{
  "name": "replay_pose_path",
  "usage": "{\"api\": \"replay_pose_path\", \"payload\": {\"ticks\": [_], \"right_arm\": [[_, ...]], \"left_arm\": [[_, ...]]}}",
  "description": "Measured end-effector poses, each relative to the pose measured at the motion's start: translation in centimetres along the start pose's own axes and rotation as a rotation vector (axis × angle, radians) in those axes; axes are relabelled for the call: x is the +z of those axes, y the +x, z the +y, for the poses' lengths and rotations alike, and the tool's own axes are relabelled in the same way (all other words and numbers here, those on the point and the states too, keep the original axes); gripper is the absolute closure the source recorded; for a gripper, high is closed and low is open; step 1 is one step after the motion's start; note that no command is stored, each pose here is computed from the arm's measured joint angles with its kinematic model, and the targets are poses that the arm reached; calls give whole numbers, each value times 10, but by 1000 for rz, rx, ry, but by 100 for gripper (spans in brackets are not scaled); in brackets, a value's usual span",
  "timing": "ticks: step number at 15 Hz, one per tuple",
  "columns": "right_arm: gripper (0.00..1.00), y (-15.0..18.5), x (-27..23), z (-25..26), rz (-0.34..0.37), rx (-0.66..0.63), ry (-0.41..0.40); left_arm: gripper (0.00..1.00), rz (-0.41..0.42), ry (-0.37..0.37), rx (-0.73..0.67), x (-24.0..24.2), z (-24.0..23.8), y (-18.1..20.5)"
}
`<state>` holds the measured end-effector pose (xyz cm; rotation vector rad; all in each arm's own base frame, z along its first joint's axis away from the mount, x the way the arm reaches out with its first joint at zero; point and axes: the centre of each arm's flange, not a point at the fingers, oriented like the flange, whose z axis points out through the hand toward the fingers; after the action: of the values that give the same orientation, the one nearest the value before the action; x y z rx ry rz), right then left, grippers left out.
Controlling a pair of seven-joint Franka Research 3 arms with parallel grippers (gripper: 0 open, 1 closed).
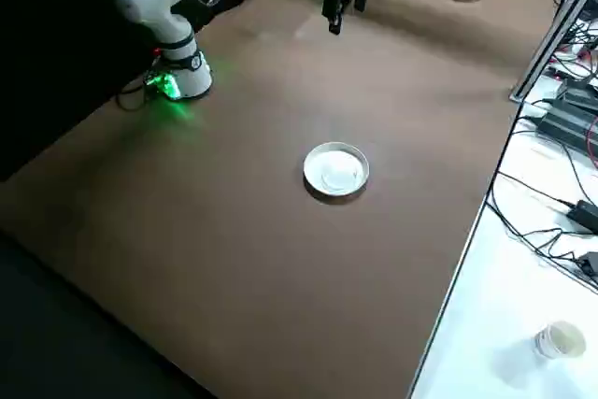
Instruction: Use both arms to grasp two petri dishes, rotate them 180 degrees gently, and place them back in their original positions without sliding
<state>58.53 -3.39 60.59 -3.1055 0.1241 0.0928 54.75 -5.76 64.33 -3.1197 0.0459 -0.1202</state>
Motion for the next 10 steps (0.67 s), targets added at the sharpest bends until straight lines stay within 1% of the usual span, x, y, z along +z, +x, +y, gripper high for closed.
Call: {"api": "replay_pose_path", "payload": {"ticks": [10], "right_arm": [[0, 1, 0, -1, 7, -1, 0]], "left_arm": [[0, -1, 0, -9, 1, -3, 0]]}}
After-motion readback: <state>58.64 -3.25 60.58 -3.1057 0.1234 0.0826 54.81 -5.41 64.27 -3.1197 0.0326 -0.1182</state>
